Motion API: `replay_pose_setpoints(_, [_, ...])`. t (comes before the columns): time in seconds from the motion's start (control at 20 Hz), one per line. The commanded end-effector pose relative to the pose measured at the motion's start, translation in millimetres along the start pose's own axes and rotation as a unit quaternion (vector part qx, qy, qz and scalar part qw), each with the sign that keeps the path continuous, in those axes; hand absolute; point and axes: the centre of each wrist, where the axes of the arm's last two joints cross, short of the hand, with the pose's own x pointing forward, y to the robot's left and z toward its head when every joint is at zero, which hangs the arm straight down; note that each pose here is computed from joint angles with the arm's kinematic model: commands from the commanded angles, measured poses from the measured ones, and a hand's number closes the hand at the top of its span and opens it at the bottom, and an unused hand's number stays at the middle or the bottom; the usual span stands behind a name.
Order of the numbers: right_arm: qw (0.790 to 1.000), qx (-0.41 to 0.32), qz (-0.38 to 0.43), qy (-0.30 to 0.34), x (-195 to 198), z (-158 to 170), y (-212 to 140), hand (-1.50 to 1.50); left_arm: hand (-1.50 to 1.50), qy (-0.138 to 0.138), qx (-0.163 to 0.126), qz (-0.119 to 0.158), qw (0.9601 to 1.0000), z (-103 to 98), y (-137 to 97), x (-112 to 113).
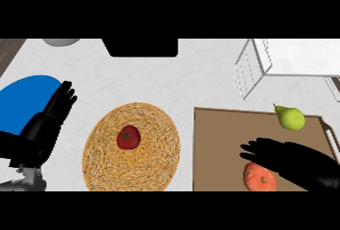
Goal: Pick the squash from the tray and place it in the tiered shelf
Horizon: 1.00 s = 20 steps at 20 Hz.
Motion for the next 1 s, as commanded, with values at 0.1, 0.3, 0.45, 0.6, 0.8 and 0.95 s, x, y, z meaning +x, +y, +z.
replay_pose_setpoints(0.1, [1.0, 0.021, -0.001, 0.004, -14, -10, 2, -1.5, 0.0, 0.0, -0.005, -0.005, 1.0, -5, 9, -17])
replay_pose_setpoints(0.3, [1.0, 0.019, 0.007, 0.002, -4, -10, 30, -1.5, 0.0, -0.004, 0.006, -0.004, 1.0, -5, 15, -13])
replay_pose_setpoints(0.45, [0.999, 0.044, -0.002, 0.001, -20, -26, 26, -1.5, 0.0, -0.007, -0.003, -0.011, 0.9999, -5, -10, 0])
replay_pose_setpoints(0.6, [0.999, 0.053, 0.003, 0.008, -17, -41, 30, -1.5, 0.0, 0.0, -0.003, -0.005, 1.0, -1, -3, 9])
replay_pose_setpoints(0.8, [0.998, 0.055, -0.01, -0.001, -37, -42, 44, -1.5, 0.0, -0.003, -0.008, 0.008, 0.9999, 1, -11, 15])
replay_pose_setpoints(0.95, [0.998, 0.064, -0.014, -0.002, -36, -43, 57, -1.5, 0.0, 0.0, 0.002, 0.0, 1.0, -9, 3, -10])
